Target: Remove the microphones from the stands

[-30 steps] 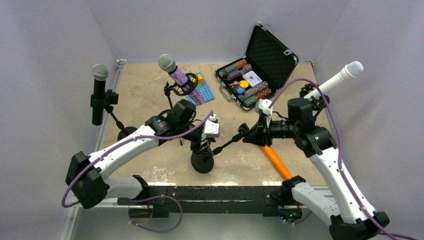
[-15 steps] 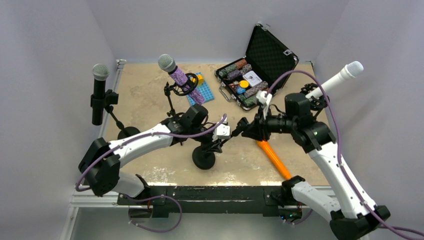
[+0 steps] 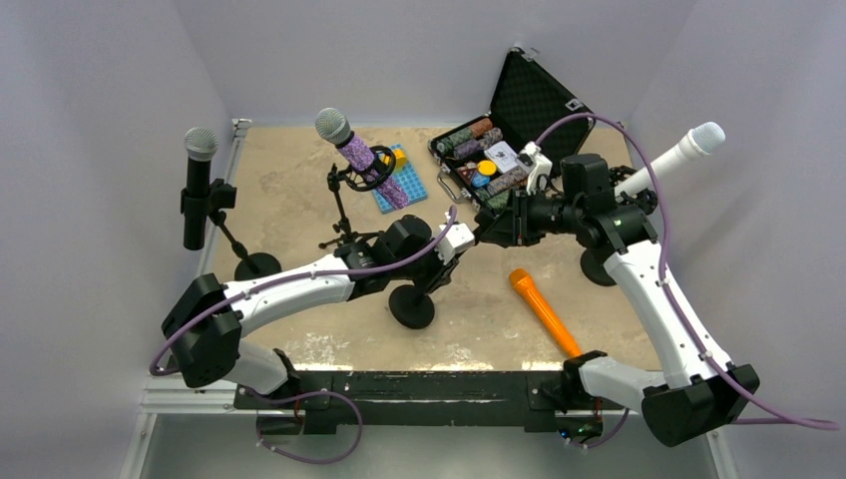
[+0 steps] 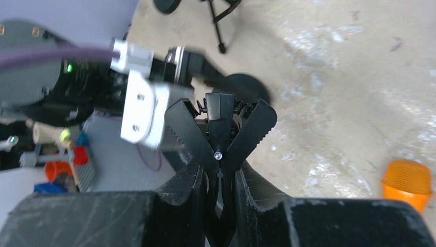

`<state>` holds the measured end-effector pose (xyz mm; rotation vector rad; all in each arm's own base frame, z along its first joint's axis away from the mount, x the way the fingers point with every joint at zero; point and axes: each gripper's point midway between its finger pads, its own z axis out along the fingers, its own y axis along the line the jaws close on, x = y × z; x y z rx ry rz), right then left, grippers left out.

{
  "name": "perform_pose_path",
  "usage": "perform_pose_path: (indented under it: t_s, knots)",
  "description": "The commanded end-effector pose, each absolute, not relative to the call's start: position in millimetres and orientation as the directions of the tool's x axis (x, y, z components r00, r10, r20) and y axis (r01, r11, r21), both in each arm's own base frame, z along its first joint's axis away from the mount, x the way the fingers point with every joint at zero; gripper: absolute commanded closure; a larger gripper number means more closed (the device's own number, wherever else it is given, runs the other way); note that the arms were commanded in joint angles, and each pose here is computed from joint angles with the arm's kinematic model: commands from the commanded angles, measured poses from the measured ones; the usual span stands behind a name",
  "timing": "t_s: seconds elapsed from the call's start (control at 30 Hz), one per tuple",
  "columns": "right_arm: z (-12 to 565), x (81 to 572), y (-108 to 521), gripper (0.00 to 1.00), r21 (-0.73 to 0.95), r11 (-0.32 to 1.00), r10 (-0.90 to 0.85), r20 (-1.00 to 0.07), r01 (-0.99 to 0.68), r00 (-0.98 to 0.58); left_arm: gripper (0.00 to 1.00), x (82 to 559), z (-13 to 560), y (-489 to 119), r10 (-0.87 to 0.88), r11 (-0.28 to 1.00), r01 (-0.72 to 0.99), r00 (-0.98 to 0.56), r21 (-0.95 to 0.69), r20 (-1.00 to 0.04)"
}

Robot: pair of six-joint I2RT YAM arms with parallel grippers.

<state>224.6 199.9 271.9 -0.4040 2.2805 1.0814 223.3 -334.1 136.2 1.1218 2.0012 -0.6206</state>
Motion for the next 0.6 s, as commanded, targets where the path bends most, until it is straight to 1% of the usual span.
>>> perform_pose_path:
  t_s: [0.0,0.03,0.07,0.1,0.13,0.2,0.23,0.27,0.3,0.4,0.47,0.57]
  knots:
    - [290.9,196.5,212.5,1.0,0.624,0.455,-0.082,-0.681,-0.635,-0.728,0.25,252.2,176.1,-300.3,0.446,0.646,0.762,-0.325,0.048,-0.834]
    - [288.6,192.0,212.2,1.0,0.614,0.438,-0.1,-0.693,-0.657,-0.714,0.2,255.7,181.9,-290.5,0.454,0.664,0.745,-0.338,0.06,-0.824]
    - [286.4,187.2,211.9,1.0,0.597,0.416,-0.12,-0.711,-0.686,-0.693,0.19,252.5,185.9,-283.9,0.481,0.641,0.765,-0.337,0.062,-0.81]
    - [285.4,182.6,211.7,1.0,0.574,0.389,-0.143,-0.735,-0.72,-0.663,0.19,246.2,191.1,-282.1,0.494,0.59,0.806,-0.317,0.045,-0.81]
    - [283.3,179.9,210.7,1.0,0.538,0.369,-0.167,-0.763,-0.758,-0.624,0.19,240.7,200.7,-281.9,0.476,0.538,0.842,-0.281,0.023,-0.833]
    - [281.1,173.9,208.6,1.0,0.448,0.319,-0.211,-0.825,-0.835,-0.524,0.19,215.5,217.9,-288.9,0.42,0.345,0.939,-0.156,-0.002,-0.894]
    - [280.1,172.2,207.2,1.0,0.392,0.297,-0.231,-0.856,-0.871,-0.463,0.19,199.3,220.9,-291.3,0.409,0.224,0.974,-0.062,0.034,-0.91]
    - [278.8,169.2,205.6,1.0,0.308,0.255,-0.261,-0.891,-0.917,-0.372,0.19,183.2,216.7,-291.9,0.412,0.091,0.992,0.043,0.088,-0.91]
    - [276.1,166.1,203.2,1.0,0.243,0.224,-0.288,-0.909,-0.944,-0.302,0.19,171.3,214.7,-293.2,0.405,0.004,0.995,0.088,0.098,-0.91]
    - [269.7,164.7,196.3,1.0,0.101,0.172,-0.357,-0.921,-0.98,-0.158,0.2,152.0,206.5,-299.2,0.425,-0.14,0.99,0.061,0.001,-0.903]
    - [267.3,162.3,192.6,1.0,0.043,0.132,-0.394,-0.914,-0.99,-0.092,0.23,140.9,200.3,-304.3,0.446,-0.236,0.968,0.026,-0.089,-0.895]
    - [268.3,161.7,190.9,1.0,-0.016,0.107,-0.406,-0.913,-0.994,-0.03,0.26,137.5,189.9,-314.7,0.457,-0.294,0.937,-0.034,-0.187,-0.889]
